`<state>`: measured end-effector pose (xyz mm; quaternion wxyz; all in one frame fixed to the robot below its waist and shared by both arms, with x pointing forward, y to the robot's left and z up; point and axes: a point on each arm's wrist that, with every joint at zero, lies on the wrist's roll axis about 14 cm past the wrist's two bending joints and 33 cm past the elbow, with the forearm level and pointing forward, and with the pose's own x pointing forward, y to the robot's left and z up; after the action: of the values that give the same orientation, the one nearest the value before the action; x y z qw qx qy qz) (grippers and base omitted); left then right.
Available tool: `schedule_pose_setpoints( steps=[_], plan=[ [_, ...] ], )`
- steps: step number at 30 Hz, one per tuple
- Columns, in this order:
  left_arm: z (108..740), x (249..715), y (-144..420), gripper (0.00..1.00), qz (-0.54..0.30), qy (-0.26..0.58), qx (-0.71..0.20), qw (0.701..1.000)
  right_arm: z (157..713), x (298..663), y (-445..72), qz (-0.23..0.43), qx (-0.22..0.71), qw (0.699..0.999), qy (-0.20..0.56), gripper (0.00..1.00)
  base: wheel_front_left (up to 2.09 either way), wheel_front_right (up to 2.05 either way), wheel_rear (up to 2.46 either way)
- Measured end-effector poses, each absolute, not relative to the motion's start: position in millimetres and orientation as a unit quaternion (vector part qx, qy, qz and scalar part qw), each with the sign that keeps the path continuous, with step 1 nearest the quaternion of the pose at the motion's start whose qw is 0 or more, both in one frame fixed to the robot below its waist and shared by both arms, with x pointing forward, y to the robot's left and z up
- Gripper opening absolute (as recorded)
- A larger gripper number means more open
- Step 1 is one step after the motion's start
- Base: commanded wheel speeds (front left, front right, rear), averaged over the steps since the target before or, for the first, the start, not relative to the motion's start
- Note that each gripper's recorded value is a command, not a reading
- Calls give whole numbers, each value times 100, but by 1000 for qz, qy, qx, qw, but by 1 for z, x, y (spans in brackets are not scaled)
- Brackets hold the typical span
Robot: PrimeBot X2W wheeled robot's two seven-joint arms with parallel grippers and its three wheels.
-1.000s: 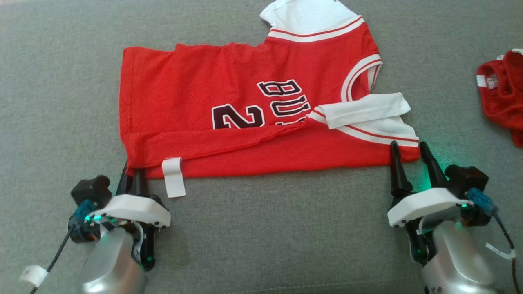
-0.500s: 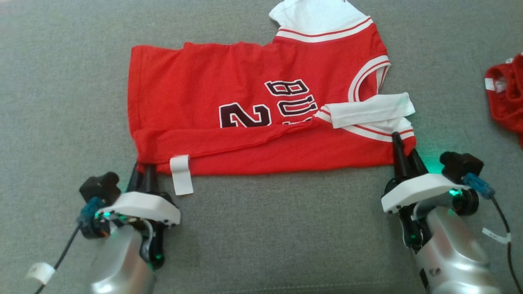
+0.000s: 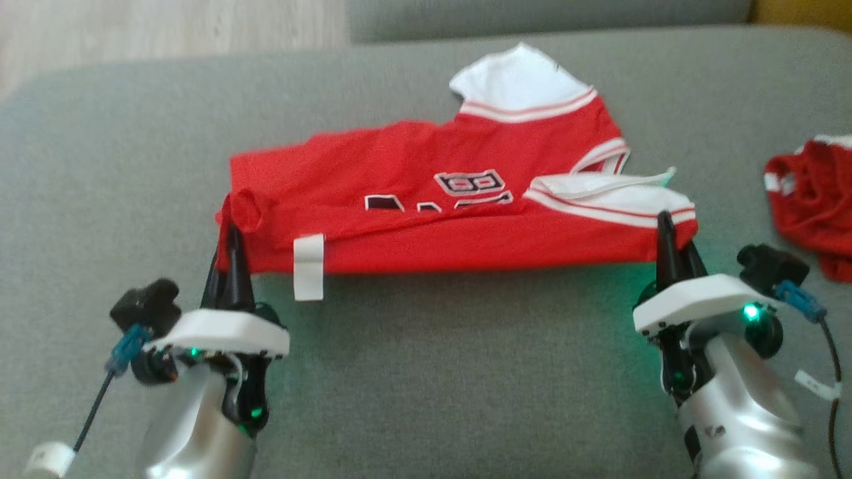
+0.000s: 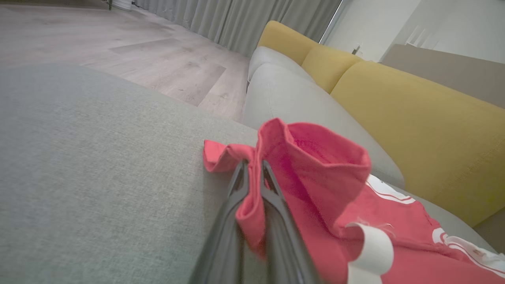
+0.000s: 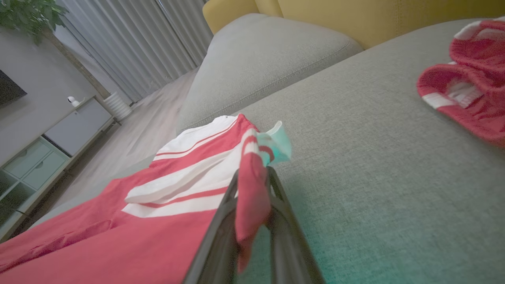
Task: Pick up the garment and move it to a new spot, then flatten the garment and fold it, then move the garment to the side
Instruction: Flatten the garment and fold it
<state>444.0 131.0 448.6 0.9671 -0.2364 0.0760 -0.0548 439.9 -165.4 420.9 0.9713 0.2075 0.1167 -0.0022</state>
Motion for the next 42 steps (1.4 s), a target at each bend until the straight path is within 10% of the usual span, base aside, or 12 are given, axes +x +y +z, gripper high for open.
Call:
schedule_pose_setpoints(
  steps=[15,17,42],
  plan=[
    [372,332,151,0,1,192,-226,955,385,366,-160,-12,214,961,176,2,0,0,0],
    [370,332,151,100,0,195,-221,956,384,367,-160,-12,211,962,176,100,0,0,0],
    [392,457,185,100,-38,202,-55,977,430,461,-152,41,128,987,88,100,0,0,0]
  ],
)
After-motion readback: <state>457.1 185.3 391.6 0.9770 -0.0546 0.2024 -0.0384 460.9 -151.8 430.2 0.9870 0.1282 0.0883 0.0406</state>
